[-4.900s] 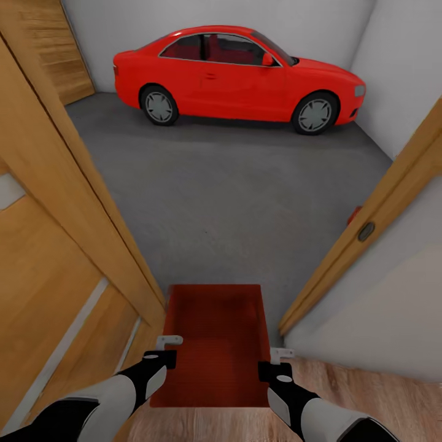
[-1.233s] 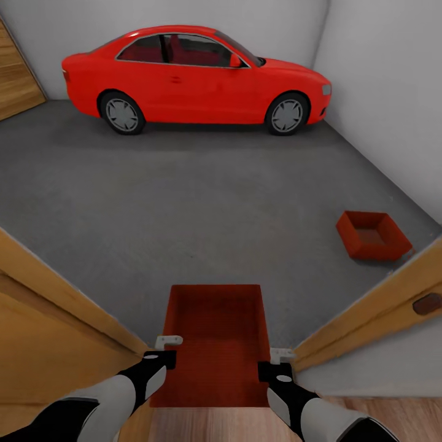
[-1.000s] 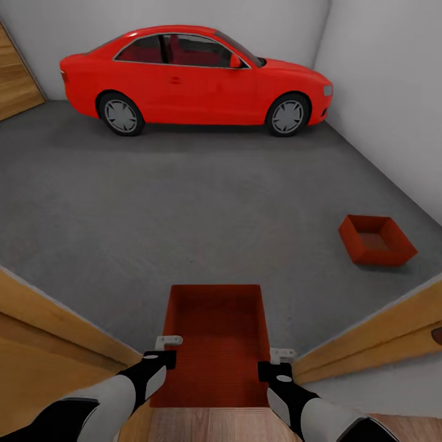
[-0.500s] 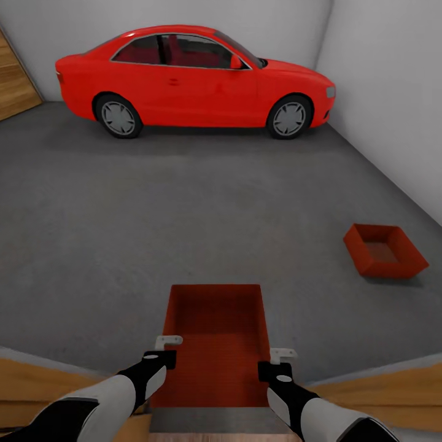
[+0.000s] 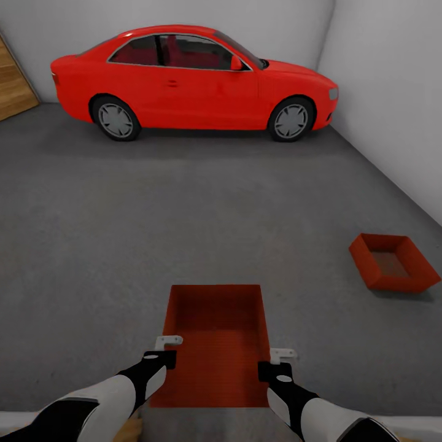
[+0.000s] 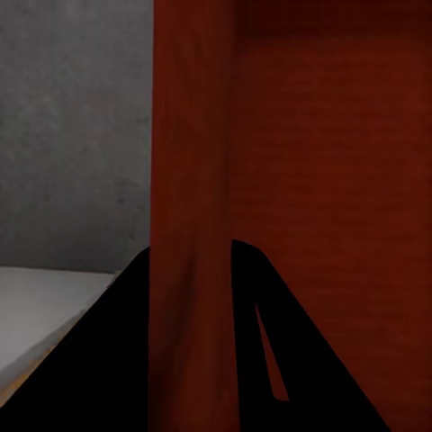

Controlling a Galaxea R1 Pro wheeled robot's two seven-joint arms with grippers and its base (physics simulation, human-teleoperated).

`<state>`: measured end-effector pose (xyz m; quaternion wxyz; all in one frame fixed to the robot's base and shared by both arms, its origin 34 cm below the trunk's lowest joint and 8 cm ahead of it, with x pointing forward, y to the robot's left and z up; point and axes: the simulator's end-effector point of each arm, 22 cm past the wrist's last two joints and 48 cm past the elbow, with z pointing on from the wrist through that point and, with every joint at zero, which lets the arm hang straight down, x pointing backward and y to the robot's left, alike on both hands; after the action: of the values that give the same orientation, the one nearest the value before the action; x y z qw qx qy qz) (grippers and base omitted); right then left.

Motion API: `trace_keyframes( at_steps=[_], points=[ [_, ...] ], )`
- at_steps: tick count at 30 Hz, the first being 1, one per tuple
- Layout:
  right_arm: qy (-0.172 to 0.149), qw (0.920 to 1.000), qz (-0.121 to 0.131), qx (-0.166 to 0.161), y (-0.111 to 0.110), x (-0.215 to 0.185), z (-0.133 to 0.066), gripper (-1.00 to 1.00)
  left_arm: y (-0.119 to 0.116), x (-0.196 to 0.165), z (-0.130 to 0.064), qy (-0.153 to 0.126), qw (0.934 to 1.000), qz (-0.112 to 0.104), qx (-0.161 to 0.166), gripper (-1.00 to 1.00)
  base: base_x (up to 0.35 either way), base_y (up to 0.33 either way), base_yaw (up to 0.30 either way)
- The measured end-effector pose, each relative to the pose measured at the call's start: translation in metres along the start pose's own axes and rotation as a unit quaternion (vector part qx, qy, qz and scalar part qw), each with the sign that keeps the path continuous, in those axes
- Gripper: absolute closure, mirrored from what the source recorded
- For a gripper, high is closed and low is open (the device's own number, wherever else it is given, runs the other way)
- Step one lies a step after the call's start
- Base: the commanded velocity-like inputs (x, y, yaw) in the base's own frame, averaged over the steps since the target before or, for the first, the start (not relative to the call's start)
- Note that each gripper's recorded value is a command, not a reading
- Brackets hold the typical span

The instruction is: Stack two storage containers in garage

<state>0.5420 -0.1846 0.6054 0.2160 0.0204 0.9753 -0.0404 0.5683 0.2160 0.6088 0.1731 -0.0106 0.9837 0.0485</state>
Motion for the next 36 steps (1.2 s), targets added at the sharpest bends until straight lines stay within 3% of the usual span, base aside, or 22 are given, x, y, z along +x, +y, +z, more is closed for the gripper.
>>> trace_keyframes(
  at_steps=[36],
  points=[
    [-0.001,1.0000,0.000,0.000,-0.0002,-0.0005,0.0001,1.00,-0.0001,-0.0002,0.0000,-0.001,1.0000,0.000,0.000,1.00,0.322,0.000,0.000]
  ],
)
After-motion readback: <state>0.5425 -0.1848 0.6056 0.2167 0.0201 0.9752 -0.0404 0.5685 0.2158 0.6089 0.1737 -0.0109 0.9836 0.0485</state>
